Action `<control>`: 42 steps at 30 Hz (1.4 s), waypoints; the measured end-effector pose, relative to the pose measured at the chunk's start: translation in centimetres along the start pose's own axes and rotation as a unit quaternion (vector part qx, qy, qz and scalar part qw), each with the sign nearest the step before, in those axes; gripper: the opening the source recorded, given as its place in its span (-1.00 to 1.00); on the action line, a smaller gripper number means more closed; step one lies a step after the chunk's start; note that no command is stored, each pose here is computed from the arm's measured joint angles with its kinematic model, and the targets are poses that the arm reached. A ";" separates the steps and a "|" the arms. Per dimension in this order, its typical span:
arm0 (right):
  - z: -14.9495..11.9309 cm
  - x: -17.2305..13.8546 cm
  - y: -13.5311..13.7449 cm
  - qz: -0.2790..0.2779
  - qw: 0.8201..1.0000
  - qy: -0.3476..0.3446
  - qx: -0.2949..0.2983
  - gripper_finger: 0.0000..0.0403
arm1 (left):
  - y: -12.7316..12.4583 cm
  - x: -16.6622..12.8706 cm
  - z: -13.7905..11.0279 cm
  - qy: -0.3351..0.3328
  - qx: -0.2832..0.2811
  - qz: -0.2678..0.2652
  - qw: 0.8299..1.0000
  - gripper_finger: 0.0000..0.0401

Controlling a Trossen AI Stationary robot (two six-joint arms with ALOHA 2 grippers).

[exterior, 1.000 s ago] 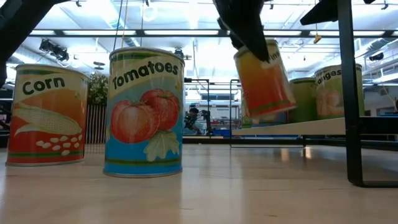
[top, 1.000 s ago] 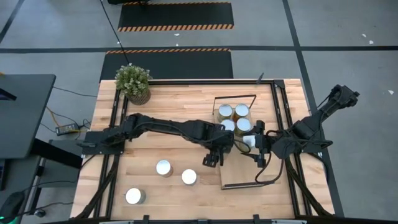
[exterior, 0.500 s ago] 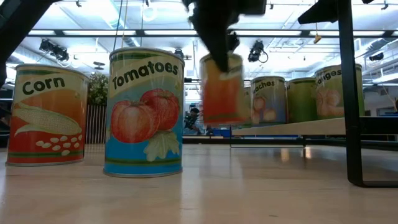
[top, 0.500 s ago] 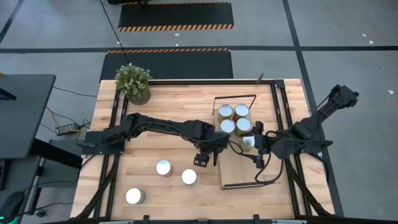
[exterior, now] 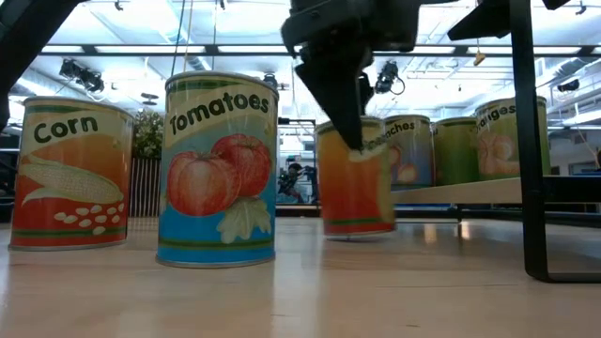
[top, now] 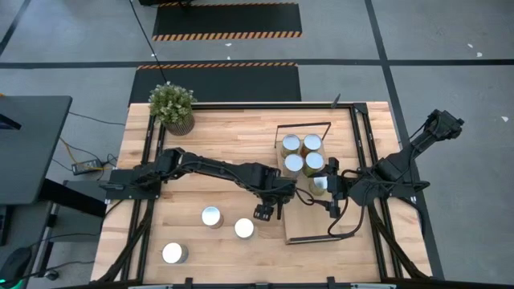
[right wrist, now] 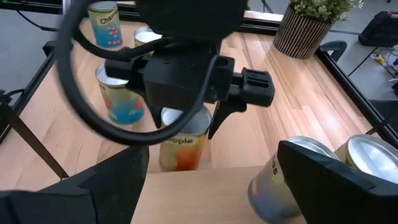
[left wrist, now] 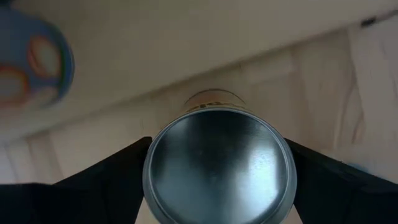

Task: Pick and place cans onto a shelf
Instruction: Put the canned pineapple on the shelf

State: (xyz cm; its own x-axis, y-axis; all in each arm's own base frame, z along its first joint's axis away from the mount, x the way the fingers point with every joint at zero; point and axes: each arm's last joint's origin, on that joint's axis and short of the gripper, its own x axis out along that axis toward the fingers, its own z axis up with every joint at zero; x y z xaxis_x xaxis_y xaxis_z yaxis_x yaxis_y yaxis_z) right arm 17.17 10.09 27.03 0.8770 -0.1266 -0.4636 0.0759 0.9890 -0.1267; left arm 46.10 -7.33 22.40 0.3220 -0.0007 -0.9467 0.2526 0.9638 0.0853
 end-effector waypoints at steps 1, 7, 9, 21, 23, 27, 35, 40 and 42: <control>0.0 0.0 0.0 0.001 1.000 0.000 0.001 0.81 | 0.0 0.0 0.1 -0.007 0.002 0.001 1.000 0.66; 0.0 0.0 0.0 0.002 1.000 0.001 0.001 0.81 | 0.1 0.0 0.5 -0.024 0.011 0.003 1.000 0.88; 0.0 0.0 0.0 0.003 1.000 0.001 0.001 0.81 | 0.1 0.0 0.5 -0.025 0.011 0.004 1.000 0.95; 0.3 0.2 0.2 0.005 1.000 -0.010 0.006 0.81 | -1.2 -4.1 1.0 -0.003 0.016 0.052 0.999 0.94; 0.4 0.6 0.3 0.006 1.000 -0.011 0.005 0.81 | -1.9 -4.2 0.8 0.010 0.020 0.063 0.998 0.94; 0.2 1.9 0.4 0.013 1.000 0.006 0.004 0.81 | -3.3 -4.3 0.2 0.037 0.031 0.100 0.994 0.94; 1.1 4.0 1.3 0.016 0.999 0.035 -0.015 0.81 | -4.8 -6.1 -0.8 0.058 0.019 0.115 0.992 0.94; 1.8 5.5 2.1 0.016 0.998 0.049 -0.038 0.81 | -5.4 -7.3 -1.1 0.049 0.010 0.118 0.992 0.94; 1.6 6.4 2.4 0.022 0.997 0.060 -0.040 0.81 | -5.9 -7.6 -1.1 0.043 0.009 0.128 0.991 0.94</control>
State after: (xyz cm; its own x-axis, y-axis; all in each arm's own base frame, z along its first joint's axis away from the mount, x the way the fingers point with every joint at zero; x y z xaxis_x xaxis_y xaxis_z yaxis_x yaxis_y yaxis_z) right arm 23.73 11.72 25.13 0.8153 -0.0954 -0.5711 -0.0046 0.9852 -0.1712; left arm 41.18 -12.69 28.71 0.2989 0.2674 -0.9160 0.1884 0.9245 0.3313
